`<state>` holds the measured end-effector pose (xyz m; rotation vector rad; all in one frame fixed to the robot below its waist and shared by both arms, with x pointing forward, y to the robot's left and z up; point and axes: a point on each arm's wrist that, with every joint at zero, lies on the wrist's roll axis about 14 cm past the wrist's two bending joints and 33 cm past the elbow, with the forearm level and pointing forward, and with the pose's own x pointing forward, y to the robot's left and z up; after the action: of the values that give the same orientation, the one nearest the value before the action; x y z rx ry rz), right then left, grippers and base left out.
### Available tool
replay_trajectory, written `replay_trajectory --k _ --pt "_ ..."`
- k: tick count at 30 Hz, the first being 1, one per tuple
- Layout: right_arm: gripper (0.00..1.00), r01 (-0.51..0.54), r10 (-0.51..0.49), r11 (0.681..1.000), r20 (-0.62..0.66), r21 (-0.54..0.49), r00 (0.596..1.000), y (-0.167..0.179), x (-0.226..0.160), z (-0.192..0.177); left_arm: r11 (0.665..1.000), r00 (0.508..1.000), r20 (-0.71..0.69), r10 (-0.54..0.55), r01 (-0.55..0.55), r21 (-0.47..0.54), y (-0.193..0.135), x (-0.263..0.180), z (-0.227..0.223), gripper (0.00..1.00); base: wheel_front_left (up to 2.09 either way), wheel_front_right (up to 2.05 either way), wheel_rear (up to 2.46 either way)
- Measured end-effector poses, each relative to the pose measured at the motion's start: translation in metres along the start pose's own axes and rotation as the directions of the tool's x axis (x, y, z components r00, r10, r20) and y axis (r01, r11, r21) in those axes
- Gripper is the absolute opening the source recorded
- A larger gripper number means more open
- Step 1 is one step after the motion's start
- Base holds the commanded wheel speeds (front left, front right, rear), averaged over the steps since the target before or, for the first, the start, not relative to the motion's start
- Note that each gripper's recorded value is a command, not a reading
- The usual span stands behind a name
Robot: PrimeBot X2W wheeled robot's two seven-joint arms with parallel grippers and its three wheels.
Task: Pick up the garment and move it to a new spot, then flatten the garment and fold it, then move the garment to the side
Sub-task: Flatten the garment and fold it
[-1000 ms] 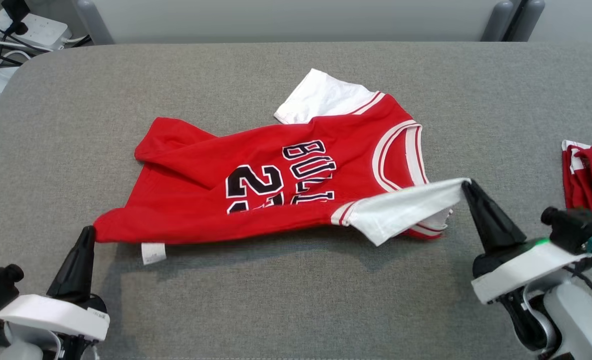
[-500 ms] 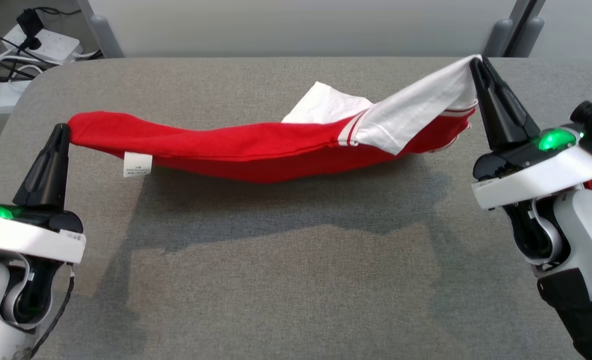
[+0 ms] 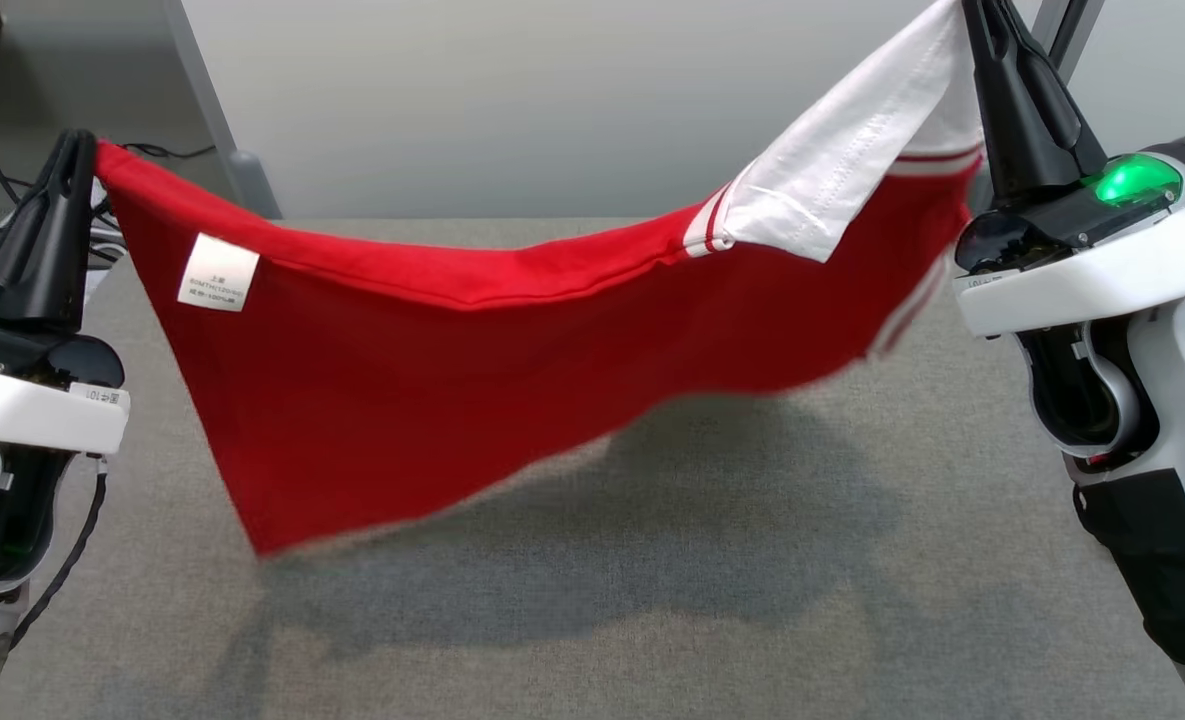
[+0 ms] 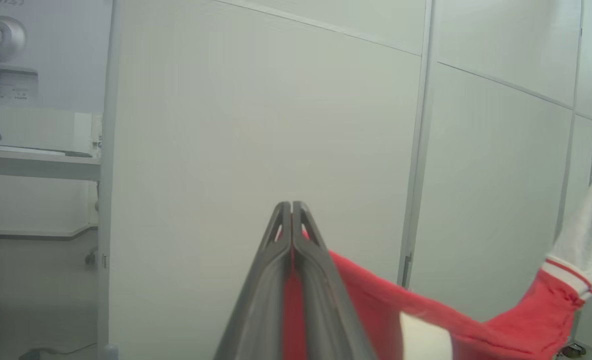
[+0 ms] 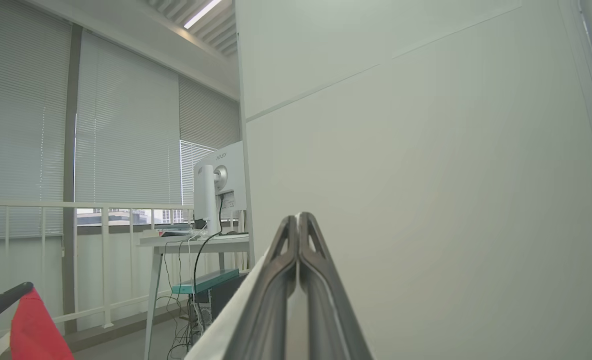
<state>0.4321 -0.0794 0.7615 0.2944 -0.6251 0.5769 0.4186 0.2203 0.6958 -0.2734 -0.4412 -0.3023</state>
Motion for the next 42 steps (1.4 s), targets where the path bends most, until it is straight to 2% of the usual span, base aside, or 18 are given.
replay_trajectory --k 5,8,10,12,14,18,19,20,22,23,24,26,27,28,30,36,41,42 --pt "0.0 0.013 -0.012 1.0 -0.047 0.018 0.999 -0.006 -0.006 -0.013 1.0 0.996 -0.085 -0.002 0.001 -0.016 -0.001 -0.003 -0.013 0.0 0.0 0.0 0.0" --pt "0.0 0.075 -0.062 0.996 -0.211 0.053 0.976 -0.021 -0.032 -0.063 0.999 0.969 -0.247 -0.009 -0.002 -0.042 -0.003 -0.015 -0.06 0.0 0.0 0.0 0.0" --pt "0.0 0.123 -0.089 0.99 -0.354 0.075 0.931 -0.029 -0.057 -0.105 0.997 0.924 -0.381 -0.018 -0.011 -0.074 -0.005 -0.028 -0.101 0.0 0.0 0.0 0.0" --pt "0.0 0.162 -0.093 0.982 -0.489 0.1 0.867 -0.03 -0.083 -0.146 0.99 0.858 -0.512 -0.028 -0.047 -0.133 -0.009 -0.042 -0.143 0.0 0.0 0.0 0.0" --pt "0.0 0.179 -0.069 0.976 -0.61 0.121 0.789 -0.028 -0.103 -0.182 0.986 0.758 -0.65 -0.054 -0.061 -0.154 -0.013 -0.061 -0.185 0.0 0.0 0.0 0.0" --pt "0.0 0.19 0.019 0.966 -0.786 0.172 0.618 -0.021 -0.12 -0.239 0.96 0.489 -0.861 -0.138 -0.146 -0.237 -0.022 -0.093 -0.257 0.0 0.0 0.0 0.0" --pt "0.0 0.19 0.019 0.966 -0.786 0.172 0.618 -0.021 -0.12 -0.239 0.96 0.489 -0.861 -0.138 -0.146 -0.237 -0.022 -0.093 -0.257 0.0 0.0 0.0 0.0" --pt "0.0 0.212 0.03 0.959 -0.81 0.188 0.586 -0.025 -0.114 -0.249 0.953 0.405 -0.898 -0.169 -0.166 -0.254 -0.025 -0.097 -0.272 0.0 0.0 0.0 0.0" --pt "0.0 0.26 0.005 0.948 -0.823 0.185 0.568 -0.048 -0.09 -0.262 0.949 0.353 -0.917 -0.184 -0.181 -0.259 -0.019 -0.079 -0.289 0.0 0.0 0.0 0.0" --pt "0.0 0.288 -0.037 0.942 -0.801 0.17 0.597 -0.069 -0.067 -0.261 0.955 0.396 -0.903 -0.165 -0.163 -0.246 -0.012 -0.052 -0.29 0.0 0.0 0.0 0.0" --pt "0.0 0.314 -0.094 0.937 -0.755 0.153 0.649 -0.093 -0.039 -0.254 0.969 0.516 -0.848 -0.119 -0.125 -0.213 0.0 -0.01 -0.282 0.0 0.0 0.0 0.0" --pt "0.0 0.338 -0.216 0.934 -0.578 0.111 0.787 -0.14 0.026 -0.216 0.983 0.821 -0.57 -0.039 -0.07 -0.168 0.021 0.099 -0.226 0.0 0.0 0.0 0.0" --pt "0.0 0.354 -0.27 0.929 -0.455 0.108 0.848 -0.161 0.056 -0.189 0.989 0.912 -0.409 -0.028 -0.034 -0.143 0.023 0.144 -0.191 0.0 0.0 0.0 0.0" --pt "0.0 0.35 -0.3 0.933 -0.355 0.086 0.885 -0.175 0.079 -0.164 0.991 0.964 -0.266 -0.026 -0.01 -0.131 0.022 0.177 -0.158 0.0 0.0 0.0 0.0" --pt "0.0 0.365 -0.338 0.928 -0.235 0.079 0.911 -0.19 0.102 -0.132 0.995 0.988 -0.15 -0.033 0.018 -0.096 0.018 0.205 -0.131 0.0 0.0 0.0 0.0" --pt "0.0 0.405 -0.369 0.912 -0.297 0.069 0.881 -0.195 0.092 -0.13 0.997 0.977 -0.207 0.048 -0.061 -0.057 0.041 0.194 -0.144 0.0 0.0 0.0 0.0" --pt "0.0 0.466 -0.386 0.878 -0.408 0.114 0.827 -0.208 0.054 -0.179 0.979 0.938 -0.318 0.136 -0.176 -0.1 0.073 0.159 -0.213 0.0 0.0 0.0 0.0" --pt "0.0 0.494 -0.379 0.86 -0.489 0.128 0.786 -0.207 0.024 -0.21 0.966 0.902 -0.403 0.156 -0.224 -0.127 0.076 0.127 -0.255 0.0 0.0 0.0 0.0"
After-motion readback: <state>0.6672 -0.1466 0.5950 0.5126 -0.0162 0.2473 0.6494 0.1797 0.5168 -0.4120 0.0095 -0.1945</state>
